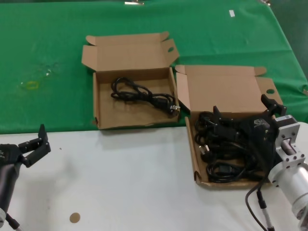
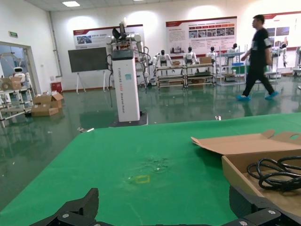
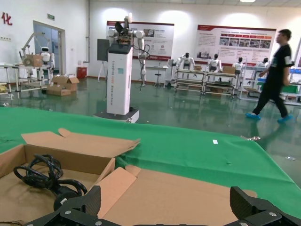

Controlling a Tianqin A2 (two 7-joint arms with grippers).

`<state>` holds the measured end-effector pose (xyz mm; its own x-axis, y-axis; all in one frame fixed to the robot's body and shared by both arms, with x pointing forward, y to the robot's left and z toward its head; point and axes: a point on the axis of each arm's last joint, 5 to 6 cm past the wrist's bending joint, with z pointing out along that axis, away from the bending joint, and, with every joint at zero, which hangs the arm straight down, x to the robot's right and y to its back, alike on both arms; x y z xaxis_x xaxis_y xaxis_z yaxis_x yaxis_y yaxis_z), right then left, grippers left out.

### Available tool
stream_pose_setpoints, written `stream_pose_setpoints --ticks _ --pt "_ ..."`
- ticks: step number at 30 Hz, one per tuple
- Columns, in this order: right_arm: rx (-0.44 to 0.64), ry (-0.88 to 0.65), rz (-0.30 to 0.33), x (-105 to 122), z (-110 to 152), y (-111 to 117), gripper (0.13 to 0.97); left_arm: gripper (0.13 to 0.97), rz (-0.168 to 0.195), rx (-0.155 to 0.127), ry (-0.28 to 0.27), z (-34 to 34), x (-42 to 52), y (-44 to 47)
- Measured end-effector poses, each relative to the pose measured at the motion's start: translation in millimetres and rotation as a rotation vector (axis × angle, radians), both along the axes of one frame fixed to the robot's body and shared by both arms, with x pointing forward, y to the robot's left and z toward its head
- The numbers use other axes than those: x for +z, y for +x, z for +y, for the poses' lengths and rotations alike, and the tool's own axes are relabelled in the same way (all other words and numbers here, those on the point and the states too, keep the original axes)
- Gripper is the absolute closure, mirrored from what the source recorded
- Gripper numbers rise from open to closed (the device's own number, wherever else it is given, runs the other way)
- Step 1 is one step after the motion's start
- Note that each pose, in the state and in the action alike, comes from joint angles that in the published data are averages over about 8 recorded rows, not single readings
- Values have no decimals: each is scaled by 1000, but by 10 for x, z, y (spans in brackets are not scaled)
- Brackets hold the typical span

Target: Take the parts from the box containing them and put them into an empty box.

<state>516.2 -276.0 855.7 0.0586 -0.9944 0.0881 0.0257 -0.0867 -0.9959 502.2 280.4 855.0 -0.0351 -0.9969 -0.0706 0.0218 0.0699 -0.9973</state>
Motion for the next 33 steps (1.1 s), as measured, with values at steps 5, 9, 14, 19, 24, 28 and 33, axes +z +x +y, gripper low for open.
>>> stream_pose_setpoints --ticks 5,9,14,19,24,28,33 --pt "0 0 0 0 0 0 130 132 0 0 0 0 0 0" --pt "0 0 0 0 0 0 130 132 0 0 0 0 0 0" --pt "0 0 0 0 0 0 130 132 0 0 0 0 0 0" --pt "0 0 0 0 0 0 130 132 0 0 0 0 0 0" --pt "0 0 0 0 0 0 130 132 0 0 0 0 0 0" --pt "0 0 0 0 0 0 130 132 0 0 0 0 0 0" --pt "0 0 0 0 0 0 130 132 0 0 0 0 0 0"
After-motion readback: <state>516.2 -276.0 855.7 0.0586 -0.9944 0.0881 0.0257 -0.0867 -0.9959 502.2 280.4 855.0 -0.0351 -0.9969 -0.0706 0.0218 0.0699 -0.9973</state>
